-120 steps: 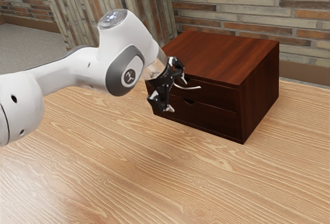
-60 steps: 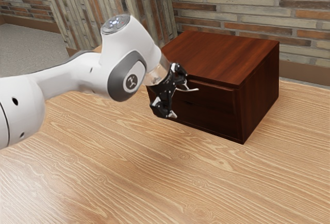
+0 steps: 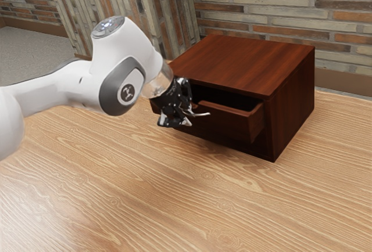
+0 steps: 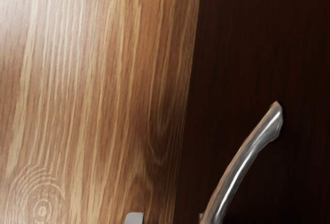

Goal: Pull the drawer handle with one arm to open the drawer

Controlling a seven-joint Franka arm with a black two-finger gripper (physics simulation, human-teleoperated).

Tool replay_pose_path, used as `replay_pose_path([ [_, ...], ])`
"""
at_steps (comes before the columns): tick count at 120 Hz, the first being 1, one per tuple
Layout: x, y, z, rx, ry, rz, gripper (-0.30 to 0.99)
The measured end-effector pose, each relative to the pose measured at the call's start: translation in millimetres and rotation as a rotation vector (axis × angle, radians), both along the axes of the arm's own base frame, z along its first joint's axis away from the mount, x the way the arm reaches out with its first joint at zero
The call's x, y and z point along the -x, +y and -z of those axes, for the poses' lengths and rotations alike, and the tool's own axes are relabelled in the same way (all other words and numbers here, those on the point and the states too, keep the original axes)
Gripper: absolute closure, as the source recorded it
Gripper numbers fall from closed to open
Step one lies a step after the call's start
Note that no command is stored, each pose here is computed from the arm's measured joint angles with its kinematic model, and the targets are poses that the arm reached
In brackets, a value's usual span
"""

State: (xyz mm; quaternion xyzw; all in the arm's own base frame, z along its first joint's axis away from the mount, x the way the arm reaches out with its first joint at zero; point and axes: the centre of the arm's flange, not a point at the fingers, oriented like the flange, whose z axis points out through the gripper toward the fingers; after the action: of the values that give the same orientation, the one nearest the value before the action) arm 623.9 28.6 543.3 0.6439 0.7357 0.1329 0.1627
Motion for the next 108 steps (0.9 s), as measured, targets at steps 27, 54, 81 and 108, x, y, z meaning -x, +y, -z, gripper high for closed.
replay_pose_path([
  [27,7,1,-5,0.005,-0.001,-0.005,0.76],
  [54,22,1,-10,0.013,-0.001,-0.007,0.78],
  [81,37,2,-9,0.021,0.008,-0.010,0.79],
  [108,55,3,-11,0.029,0.011,-0.012,0.79],
])
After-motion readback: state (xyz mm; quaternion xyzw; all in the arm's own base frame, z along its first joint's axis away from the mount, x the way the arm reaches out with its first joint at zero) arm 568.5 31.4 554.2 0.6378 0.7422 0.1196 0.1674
